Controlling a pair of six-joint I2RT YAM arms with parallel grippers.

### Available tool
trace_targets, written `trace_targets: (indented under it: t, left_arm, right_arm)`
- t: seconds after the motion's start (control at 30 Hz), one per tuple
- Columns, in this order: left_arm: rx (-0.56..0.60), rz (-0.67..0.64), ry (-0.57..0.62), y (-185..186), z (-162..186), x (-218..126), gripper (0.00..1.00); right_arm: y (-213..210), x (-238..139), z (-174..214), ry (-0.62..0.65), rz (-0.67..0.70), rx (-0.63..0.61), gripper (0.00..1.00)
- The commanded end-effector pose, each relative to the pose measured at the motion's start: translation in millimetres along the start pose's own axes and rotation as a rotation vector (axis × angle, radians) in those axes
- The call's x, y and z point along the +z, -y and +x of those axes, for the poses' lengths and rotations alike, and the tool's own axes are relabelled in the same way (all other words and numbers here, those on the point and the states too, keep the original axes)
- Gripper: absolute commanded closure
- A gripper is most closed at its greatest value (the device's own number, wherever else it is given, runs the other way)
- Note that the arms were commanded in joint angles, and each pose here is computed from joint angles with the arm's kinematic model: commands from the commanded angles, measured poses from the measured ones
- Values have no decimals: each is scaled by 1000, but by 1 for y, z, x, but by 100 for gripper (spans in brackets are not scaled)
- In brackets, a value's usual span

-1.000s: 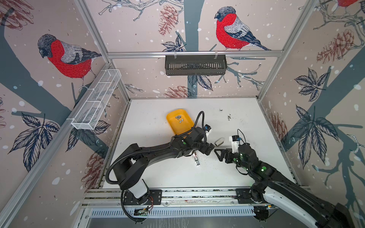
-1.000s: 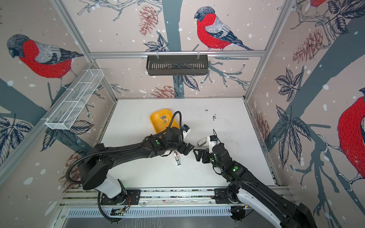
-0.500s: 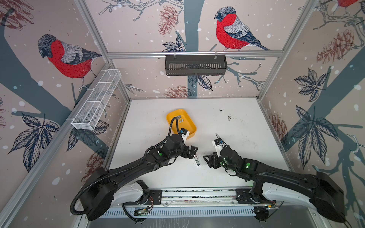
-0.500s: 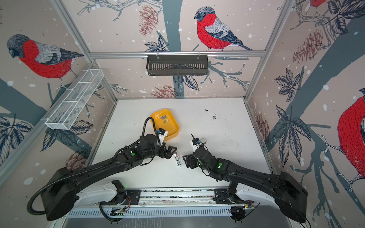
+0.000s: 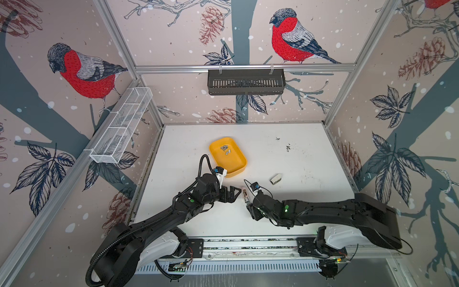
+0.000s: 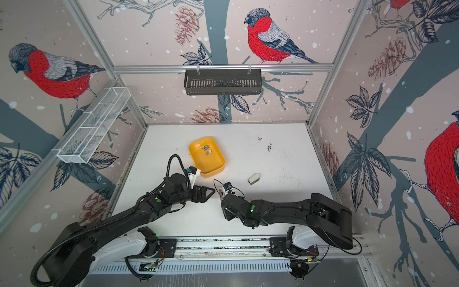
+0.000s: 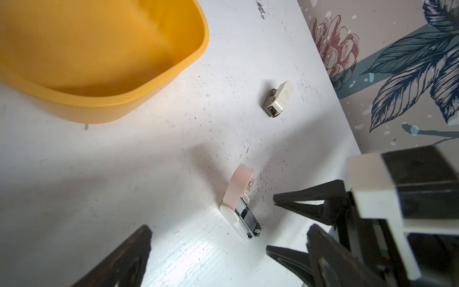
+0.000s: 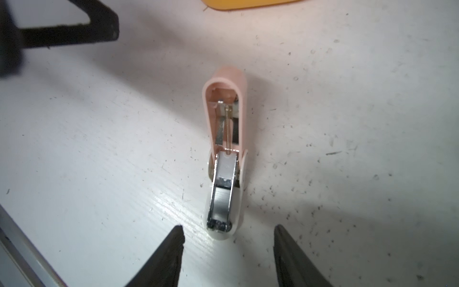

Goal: Load the staples into the stapler

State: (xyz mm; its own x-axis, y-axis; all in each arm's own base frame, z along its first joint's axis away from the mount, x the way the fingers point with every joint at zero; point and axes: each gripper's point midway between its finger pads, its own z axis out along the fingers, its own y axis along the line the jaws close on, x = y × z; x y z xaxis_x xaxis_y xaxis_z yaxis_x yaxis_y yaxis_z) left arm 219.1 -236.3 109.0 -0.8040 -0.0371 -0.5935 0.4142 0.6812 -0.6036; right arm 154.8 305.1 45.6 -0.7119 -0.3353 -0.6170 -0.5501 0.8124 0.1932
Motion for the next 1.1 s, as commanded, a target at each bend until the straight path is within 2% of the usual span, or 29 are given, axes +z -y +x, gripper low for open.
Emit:
trace_targets:
  t: [0.0,0.3,0.57,1.07]
  left_arm:
    - [-5,64,35,12,-10,-1,3]
    - [-21,87,14,10,-1,6,3]
    - [-6,115,20,15,-1,4,3]
    - [-3,172,-10,25,5,-2,3]
  right_arm:
    - [1,6,-3,18,52,13,44]
    - [8,16,9,-2,119,24,54]
    - [26,13,9,13,168,64,58]
    - [48,11,-2,48,180,135,65]
